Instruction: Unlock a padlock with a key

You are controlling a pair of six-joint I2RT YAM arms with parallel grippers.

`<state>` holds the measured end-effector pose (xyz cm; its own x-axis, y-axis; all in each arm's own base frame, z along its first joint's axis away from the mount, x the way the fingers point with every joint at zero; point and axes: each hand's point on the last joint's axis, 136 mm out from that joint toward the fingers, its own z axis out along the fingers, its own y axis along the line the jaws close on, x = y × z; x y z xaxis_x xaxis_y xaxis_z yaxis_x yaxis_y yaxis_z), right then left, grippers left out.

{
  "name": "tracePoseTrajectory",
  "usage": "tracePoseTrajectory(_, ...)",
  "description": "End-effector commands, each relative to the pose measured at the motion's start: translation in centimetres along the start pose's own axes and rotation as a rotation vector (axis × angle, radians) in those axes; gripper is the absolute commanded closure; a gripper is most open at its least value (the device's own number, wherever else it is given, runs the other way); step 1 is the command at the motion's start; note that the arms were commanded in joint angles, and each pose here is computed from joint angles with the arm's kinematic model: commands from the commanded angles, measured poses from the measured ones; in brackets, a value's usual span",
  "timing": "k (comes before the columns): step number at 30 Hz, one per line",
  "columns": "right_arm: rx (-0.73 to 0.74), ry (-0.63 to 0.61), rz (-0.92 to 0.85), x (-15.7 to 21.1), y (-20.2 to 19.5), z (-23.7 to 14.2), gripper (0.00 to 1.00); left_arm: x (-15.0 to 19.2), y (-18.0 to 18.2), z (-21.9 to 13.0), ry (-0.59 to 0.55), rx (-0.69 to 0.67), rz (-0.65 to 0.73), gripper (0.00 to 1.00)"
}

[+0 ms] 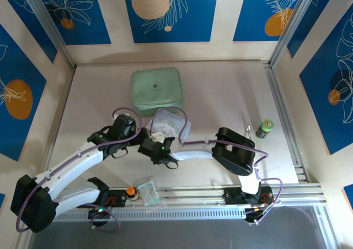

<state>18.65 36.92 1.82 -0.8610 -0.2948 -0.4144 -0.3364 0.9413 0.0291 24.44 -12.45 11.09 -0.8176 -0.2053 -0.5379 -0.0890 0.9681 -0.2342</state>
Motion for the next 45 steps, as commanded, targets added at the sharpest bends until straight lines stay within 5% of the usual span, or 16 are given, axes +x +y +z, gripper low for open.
tracePoseTrajectory(1, 0.050, 0.029, 0.008, 1.6, -2.5, -0.3, 0.59, -0.4, 0.2, -0.5, -0.025, -0.007, 0.028, 0.00)
tracePoseTrajectory(11, 0.064, 0.051, 0.040, 3.3, -5.2, -1.2, 0.64, -1.2, -1.4, -1.1, -0.038, 0.045, 0.139, 0.00)
tracePoseTrajectory(20, 0.032, 0.081, 0.141, 5.9, -10.0, -1.9, 0.63, -0.8, -7.4, -2.5, -0.075, 0.258, 0.521, 0.00)
tracePoseTrajectory(29, 0.026, 0.074, 0.202, 6.8, -13.6, -2.1, 0.63, 3.4, -14.3, -1.1, -0.081, 0.275, 1.090, 0.00)
tracePoseTrajectory(40, -0.012, 0.056, 0.317, 6.6, -15.0, -1.9, 0.63, 2.4, -19.7, 2.5, -0.162, 0.294, 1.153, 0.09)
tracePoseTrajectory(45, -0.040, 0.028, 0.357, 6.0, -15.0, -1.9, 0.63, 4.6, -19.3, 4.6, -0.080, 0.284, 1.204, 0.20)
